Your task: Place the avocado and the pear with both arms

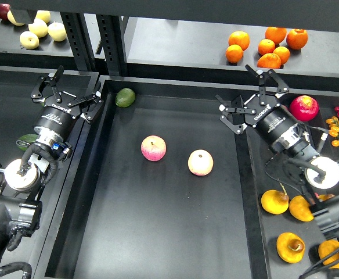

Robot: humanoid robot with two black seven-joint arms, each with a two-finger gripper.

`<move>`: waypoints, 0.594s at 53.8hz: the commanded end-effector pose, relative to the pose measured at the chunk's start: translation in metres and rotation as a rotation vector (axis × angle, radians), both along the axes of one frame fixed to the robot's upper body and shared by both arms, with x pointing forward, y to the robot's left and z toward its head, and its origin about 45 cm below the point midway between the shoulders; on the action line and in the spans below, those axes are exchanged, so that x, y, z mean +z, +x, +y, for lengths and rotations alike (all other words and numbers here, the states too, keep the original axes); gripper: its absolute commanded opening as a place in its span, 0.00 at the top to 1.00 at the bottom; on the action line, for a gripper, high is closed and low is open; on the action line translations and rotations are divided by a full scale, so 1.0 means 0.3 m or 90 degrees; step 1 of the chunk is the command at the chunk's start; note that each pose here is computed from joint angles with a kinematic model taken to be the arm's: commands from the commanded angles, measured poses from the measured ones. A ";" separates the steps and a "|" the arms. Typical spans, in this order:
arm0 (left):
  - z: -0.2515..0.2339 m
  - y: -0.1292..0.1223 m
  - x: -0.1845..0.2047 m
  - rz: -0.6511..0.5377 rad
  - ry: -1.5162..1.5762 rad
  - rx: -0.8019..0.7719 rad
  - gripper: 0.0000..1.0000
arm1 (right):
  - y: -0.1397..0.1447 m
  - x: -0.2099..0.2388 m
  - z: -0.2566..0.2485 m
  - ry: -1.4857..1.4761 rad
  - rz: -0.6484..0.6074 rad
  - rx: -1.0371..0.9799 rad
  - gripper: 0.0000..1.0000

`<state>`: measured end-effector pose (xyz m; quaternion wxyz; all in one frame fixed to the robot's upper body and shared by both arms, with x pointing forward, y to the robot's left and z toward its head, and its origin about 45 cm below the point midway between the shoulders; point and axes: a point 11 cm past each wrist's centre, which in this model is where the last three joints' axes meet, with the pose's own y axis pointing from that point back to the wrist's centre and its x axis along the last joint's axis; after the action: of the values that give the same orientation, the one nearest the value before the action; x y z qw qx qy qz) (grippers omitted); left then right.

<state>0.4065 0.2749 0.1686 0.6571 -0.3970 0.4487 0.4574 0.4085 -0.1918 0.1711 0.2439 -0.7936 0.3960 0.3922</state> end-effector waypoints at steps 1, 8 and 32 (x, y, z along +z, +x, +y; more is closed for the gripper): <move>0.002 0.001 -0.002 0.001 0.000 0.001 0.00 | 0.002 -0.046 -0.025 -0.026 0.014 -0.022 0.01; -0.001 0.001 0.002 -0.001 0.000 0.000 0.00 | 0.003 -0.093 -0.061 -0.049 0.043 -0.045 0.01; -0.014 -0.003 -0.009 0.005 0.005 -0.009 0.00 | 0.018 -0.080 -0.062 -0.049 0.037 -0.050 0.01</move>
<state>0.4061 0.2718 0.1677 0.6597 -0.3928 0.4503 0.4557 0.4132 -0.2111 0.1454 0.2155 -0.7732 0.4501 0.3914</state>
